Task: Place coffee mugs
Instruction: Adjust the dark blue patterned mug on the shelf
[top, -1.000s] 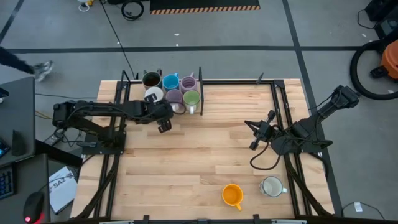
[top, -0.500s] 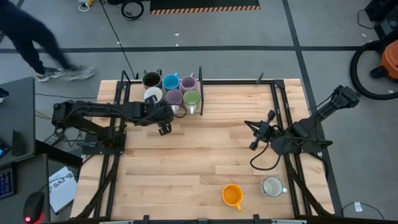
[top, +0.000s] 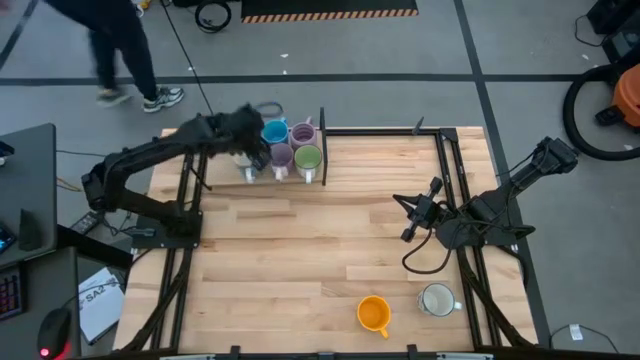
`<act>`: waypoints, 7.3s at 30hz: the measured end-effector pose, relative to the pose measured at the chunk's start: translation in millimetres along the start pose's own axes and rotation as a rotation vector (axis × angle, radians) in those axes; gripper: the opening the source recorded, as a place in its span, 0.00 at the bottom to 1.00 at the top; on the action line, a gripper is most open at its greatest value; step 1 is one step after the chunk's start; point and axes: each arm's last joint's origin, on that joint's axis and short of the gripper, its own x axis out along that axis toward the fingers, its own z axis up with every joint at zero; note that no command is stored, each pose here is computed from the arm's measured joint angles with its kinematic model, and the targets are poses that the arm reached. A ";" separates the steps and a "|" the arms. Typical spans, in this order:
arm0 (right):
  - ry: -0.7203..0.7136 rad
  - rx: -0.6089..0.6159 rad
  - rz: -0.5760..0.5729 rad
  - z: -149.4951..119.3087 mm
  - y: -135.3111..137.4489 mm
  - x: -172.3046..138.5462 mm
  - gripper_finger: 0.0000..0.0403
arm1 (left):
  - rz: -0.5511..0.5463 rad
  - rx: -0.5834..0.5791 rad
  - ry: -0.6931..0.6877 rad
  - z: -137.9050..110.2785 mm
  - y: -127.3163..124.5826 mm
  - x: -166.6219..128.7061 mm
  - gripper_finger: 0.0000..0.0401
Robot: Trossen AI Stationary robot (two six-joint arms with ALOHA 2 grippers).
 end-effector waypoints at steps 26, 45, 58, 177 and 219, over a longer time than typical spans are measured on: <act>0.002 0.004 0.008 -0.1 0.3 0.0 0.03 | 0.185 -0.326 0.157 -11.1 125.1 44.6 0.43; 0.003 0.003 0.008 -0.2 0.3 0.1 0.03 | 0.101 -0.370 0.212 -11.1 122.3 66.1 0.43; 0.003 0.003 0.012 -0.2 0.4 0.1 0.03 | 0.143 -0.404 0.182 -5.7 136.2 44.4 0.43; 0.001 0.007 0.016 0.2 0.6 0.1 0.03 | 0.199 -0.403 0.318 -12.4 129.0 66.7 0.54; 0.001 0.007 0.017 0.3 0.7 0.1 0.03 | 0.143 -0.397 0.310 -11.5 127.5 67.3 0.54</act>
